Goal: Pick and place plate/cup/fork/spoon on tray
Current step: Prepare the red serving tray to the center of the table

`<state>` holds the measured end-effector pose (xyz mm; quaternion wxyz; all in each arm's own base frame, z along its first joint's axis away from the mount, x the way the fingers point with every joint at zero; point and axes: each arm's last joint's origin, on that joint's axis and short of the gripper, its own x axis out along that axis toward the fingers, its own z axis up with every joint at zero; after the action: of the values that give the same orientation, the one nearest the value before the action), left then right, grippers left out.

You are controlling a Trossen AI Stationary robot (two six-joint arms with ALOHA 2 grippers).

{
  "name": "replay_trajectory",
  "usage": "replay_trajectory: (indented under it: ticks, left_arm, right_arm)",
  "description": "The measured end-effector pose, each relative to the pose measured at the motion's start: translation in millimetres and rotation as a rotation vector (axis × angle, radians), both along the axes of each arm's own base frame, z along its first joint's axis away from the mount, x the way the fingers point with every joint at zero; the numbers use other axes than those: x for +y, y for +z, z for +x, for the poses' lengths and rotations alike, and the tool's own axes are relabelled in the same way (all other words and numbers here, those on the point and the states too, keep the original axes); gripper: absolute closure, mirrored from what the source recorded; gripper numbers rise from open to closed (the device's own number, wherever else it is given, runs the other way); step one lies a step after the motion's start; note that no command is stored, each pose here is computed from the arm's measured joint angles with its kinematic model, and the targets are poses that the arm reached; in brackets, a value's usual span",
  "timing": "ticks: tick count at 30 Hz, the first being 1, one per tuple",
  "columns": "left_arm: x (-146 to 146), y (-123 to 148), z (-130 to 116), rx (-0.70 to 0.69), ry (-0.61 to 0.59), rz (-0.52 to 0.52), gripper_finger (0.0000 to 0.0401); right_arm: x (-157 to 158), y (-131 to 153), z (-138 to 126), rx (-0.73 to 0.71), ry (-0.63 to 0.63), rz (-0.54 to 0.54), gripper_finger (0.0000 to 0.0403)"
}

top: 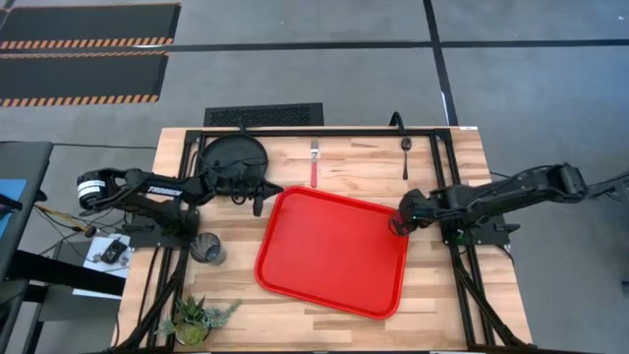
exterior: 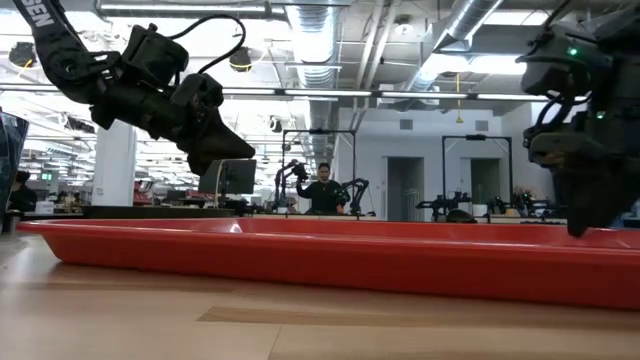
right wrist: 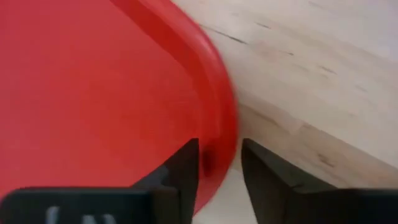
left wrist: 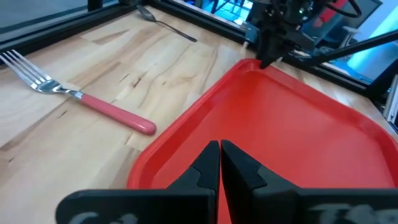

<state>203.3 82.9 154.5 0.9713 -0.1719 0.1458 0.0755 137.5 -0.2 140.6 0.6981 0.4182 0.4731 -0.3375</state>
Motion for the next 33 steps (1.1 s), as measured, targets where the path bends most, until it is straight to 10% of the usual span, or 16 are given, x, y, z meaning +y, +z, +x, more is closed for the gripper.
replay_trajectory:
  ticks: [8,33]
  left_arm:
    - [0,0,0,-0.003,0.027,-0.033,0.0401]
    - [1,-4,-2,0.042,0.065,-0.047,0.0401]
  right_arm:
    - [-9,-2,7,-0.023,0.039,-0.032,0.0350]
    - [-64,-2,14,-0.124,0.024,-0.138,0.0342]
